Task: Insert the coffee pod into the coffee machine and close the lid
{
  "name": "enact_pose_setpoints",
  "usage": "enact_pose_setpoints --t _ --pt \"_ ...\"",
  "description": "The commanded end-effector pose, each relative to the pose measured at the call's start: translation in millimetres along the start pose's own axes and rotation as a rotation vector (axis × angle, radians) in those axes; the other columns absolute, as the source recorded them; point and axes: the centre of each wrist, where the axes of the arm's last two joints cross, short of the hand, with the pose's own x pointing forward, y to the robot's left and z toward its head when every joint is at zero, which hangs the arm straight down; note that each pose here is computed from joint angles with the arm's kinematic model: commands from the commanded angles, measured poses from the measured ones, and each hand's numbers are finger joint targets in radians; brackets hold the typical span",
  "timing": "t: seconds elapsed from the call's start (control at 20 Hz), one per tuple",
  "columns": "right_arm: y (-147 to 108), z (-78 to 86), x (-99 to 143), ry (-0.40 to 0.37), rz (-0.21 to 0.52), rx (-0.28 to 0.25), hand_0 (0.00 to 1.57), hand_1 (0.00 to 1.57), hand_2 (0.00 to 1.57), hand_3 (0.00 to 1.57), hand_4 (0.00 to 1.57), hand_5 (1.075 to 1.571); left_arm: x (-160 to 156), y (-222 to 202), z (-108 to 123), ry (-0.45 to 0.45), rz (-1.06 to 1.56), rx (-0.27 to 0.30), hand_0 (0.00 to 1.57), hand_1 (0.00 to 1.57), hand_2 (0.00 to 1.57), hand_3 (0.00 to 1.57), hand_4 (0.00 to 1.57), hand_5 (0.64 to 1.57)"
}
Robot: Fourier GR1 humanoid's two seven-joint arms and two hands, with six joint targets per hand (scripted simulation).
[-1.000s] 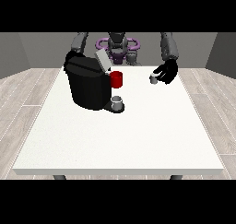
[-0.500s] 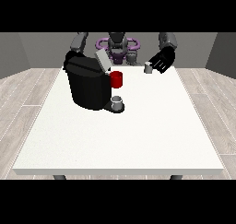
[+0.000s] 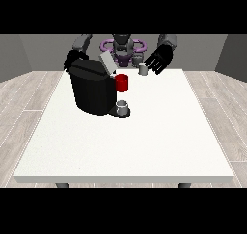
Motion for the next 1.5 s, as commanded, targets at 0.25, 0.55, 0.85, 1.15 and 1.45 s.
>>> enact_pose_setpoints --t 0.25,0.55,0.85,1.15,1.45 --pt "3 -7.6 18 -0.045 0.022 0.003 0.0 0.0 0.0 0.0 0.51 1.571 39 47 -19 -0.016 0.016 0.081 1.28 1.28 1.33 1.27 0.48 1.571" --pt "-4 -19.7 31 -0.073 0.032 -0.019 0.0 0.0 0.0 0.0 0.52 1.571 67 48 -29 -0.05 -0.034 0.098 1.26 1.26 1.31 1.24 0.51 1.571" --pt "11 -10.2 43 -0.083 0.018 0.001 0.0 0.0 0.0 0.0 0.52 1.571 43 52 -24 -0.008 0.005 0.089 1.31 1.31 1.33 1.24 0.49 1.571" --pt "-10 -16.6 30 -0.084 0.006 -0.028 0.0 0.0 0.0 0.0 0.53 1.571 78 16 -37 -0.059 0.001 0.062 1.32 1.32 1.33 1.23 0.51 1.571" --pt "-5 -0.4 23 -0.087 -0.017 -0.022 0.0 0.0 0.0 0.0 0.5 1.571 55 34 -29 -0.061 -0.016 0.069 1.18 1.18 1.25 1.18 0.5 1.571"
